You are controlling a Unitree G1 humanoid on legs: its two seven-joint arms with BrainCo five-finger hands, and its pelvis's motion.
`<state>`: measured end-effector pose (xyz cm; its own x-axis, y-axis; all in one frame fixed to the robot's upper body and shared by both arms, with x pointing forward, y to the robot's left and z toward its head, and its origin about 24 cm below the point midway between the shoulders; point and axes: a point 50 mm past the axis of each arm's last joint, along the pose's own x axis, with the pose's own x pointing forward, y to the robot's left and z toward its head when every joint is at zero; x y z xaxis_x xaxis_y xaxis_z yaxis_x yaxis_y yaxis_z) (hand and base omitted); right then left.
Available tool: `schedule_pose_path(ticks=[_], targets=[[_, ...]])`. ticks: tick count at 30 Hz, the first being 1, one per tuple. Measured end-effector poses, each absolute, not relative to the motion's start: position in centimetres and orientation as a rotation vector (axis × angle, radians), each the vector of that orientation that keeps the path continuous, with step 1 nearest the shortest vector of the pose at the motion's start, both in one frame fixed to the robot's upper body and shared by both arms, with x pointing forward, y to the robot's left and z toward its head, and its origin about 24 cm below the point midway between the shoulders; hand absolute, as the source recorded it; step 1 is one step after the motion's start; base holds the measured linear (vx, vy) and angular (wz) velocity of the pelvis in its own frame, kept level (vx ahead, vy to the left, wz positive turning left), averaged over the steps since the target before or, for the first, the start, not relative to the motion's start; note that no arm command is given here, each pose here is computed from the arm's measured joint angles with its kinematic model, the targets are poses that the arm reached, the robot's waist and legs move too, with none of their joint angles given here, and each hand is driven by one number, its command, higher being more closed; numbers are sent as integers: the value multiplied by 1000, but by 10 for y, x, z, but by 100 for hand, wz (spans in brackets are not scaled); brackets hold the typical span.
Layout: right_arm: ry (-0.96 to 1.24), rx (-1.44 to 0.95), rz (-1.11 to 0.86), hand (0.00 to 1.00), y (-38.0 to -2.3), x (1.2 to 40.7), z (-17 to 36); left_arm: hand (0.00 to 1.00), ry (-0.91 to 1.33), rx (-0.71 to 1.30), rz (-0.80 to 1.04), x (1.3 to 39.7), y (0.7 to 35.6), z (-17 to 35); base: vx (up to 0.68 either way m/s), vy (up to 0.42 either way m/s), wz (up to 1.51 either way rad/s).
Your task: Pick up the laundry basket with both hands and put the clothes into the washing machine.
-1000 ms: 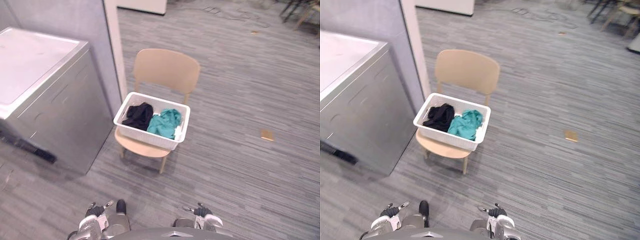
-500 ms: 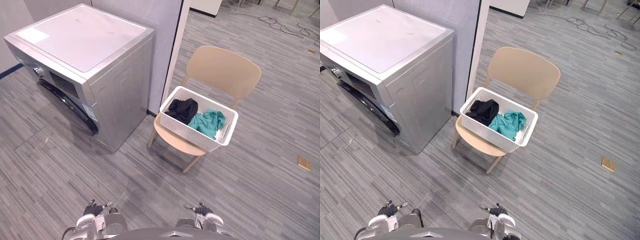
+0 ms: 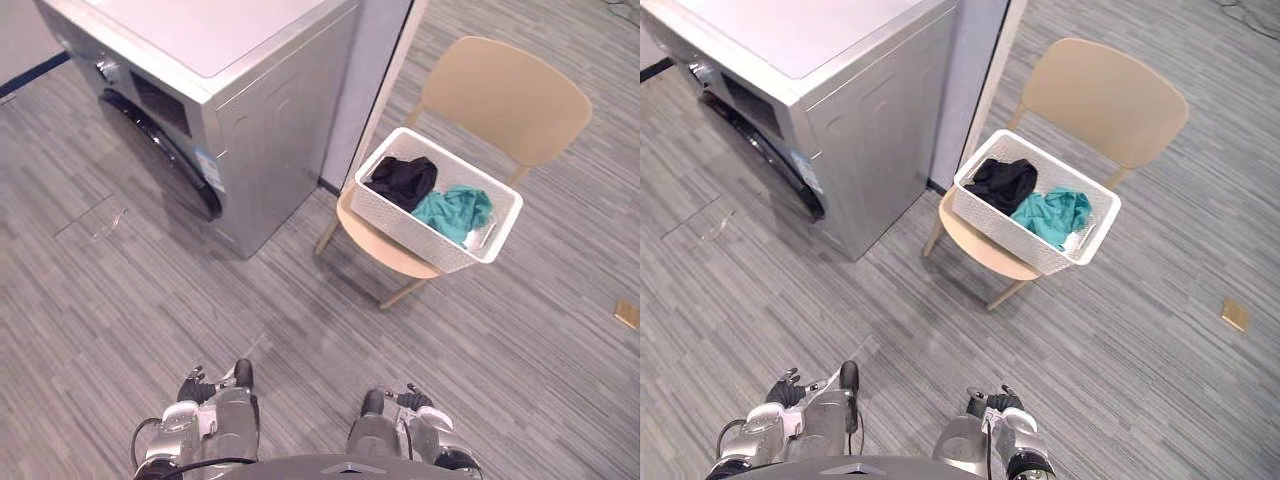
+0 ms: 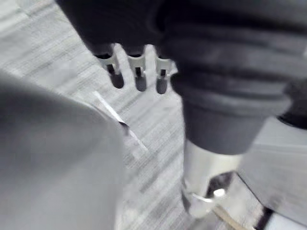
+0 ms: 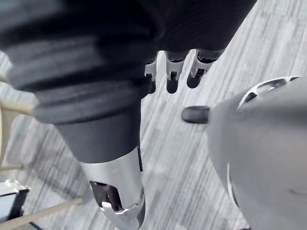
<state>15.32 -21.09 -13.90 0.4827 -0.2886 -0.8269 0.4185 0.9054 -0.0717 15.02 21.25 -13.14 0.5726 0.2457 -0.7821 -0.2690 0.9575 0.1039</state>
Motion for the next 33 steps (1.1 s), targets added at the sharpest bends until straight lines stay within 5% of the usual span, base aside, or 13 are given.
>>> schedule_pose_path(ticks=[33], targets=[[1076,304,-495,0,-202,100,-158,0,1124,-129,399,104,204,-158,11,-39,-17]])
